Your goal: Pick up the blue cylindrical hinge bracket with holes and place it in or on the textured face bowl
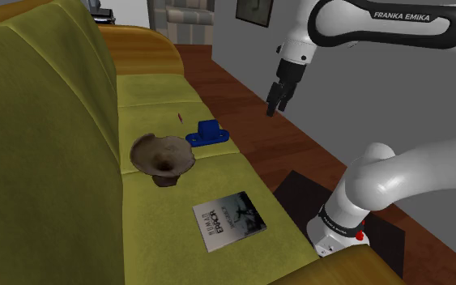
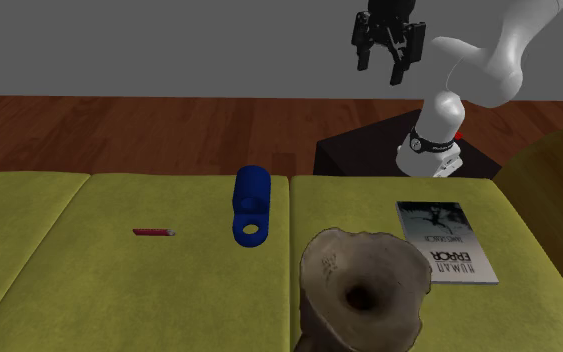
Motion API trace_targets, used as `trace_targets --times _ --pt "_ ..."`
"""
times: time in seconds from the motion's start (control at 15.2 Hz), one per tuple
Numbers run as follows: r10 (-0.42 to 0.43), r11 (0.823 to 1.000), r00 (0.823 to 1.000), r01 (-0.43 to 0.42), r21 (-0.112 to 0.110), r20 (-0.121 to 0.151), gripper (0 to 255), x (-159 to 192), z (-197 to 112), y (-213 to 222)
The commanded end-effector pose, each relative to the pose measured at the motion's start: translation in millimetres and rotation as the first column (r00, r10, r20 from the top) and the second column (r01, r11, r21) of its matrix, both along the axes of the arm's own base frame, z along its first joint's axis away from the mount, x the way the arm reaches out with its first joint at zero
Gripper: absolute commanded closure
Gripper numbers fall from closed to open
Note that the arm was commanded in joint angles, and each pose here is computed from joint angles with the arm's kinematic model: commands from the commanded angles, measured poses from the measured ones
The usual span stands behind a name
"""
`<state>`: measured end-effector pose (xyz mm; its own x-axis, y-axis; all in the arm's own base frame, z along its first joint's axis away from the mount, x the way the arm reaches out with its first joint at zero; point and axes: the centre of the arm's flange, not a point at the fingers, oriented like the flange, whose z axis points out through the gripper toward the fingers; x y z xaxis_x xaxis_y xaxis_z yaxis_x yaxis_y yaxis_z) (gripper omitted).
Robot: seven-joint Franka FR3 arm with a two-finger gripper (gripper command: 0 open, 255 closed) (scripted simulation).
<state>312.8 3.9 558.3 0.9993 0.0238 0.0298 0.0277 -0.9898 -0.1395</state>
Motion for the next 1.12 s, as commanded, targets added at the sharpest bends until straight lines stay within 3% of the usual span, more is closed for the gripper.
trace_targets --times 0.0,0.26,0.53,0.79,1.06 --pt "0.000 1.000 1.000 0.000 0.000 0.000 0 0.0 0.0 0.0" --pt "0.134 0.991 0.991 -0.134 0.015 0.021 0 45.5 -23.2 -17.5" --pt "0.264 0.964 0.963 -0.266 0.027 0.043 0 93.3 -45.8 -28.4" --pt "0.390 0.919 0.918 -0.393 0.036 0.067 0 142.6 -67.6 -32.4" --pt "0.508 0.857 0.857 -0.513 0.042 0.091 0 192.3 -88.4 -29.4"
